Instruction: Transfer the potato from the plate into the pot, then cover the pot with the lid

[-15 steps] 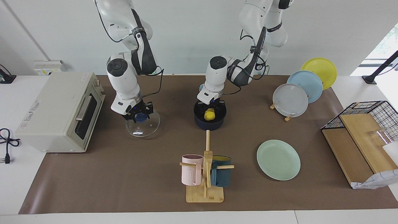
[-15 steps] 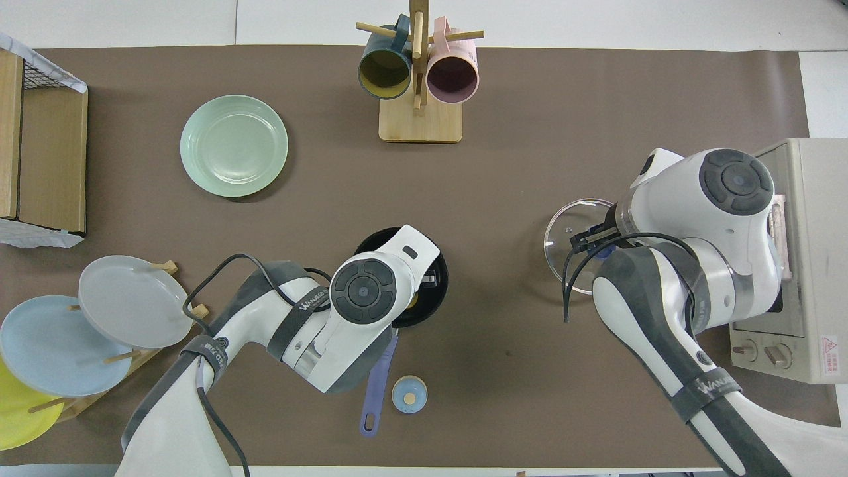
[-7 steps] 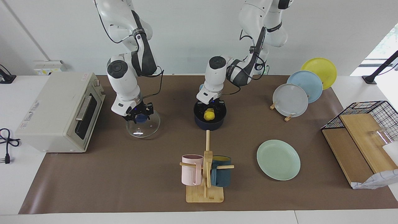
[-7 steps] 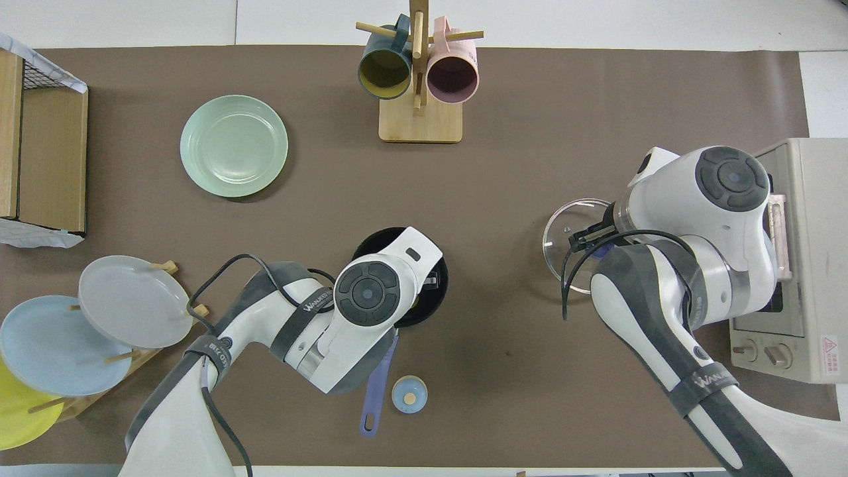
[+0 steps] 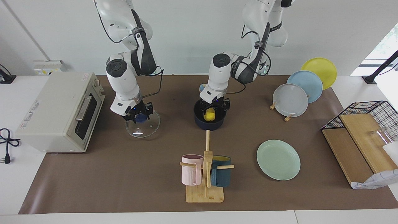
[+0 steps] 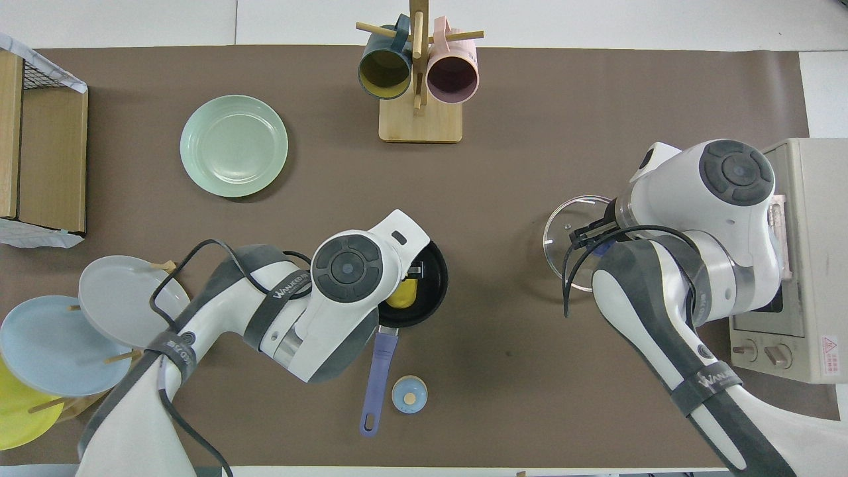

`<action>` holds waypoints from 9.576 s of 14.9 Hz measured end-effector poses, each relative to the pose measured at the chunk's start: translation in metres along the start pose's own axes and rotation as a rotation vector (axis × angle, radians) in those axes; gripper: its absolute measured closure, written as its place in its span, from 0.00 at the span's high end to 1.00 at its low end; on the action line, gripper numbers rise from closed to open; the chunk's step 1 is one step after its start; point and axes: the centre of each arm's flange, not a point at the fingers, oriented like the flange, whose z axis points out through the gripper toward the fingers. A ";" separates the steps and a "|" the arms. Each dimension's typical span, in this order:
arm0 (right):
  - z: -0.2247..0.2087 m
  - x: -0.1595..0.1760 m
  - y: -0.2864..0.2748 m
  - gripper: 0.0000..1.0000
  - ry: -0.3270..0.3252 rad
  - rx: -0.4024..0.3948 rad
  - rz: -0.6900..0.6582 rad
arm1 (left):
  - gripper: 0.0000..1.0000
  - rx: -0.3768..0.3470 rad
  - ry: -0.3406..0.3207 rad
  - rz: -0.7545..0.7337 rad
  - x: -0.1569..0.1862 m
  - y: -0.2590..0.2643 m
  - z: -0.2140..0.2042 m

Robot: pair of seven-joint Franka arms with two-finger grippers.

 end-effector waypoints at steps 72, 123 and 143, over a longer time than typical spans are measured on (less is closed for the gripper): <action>-0.013 0.030 -0.339 0.82 0.133 -0.011 0.157 | 1.00 -0.002 -0.069 0.016 0.070 -0.323 -0.252; -0.199 -0.041 0.130 1.00 -0.058 -0.051 0.214 | 1.00 -0.003 -0.065 0.008 0.069 -0.327 -0.254; -0.198 -0.038 0.121 1.00 -0.049 -0.023 0.309 | 1.00 -0.003 -0.065 0.008 0.069 -0.327 -0.254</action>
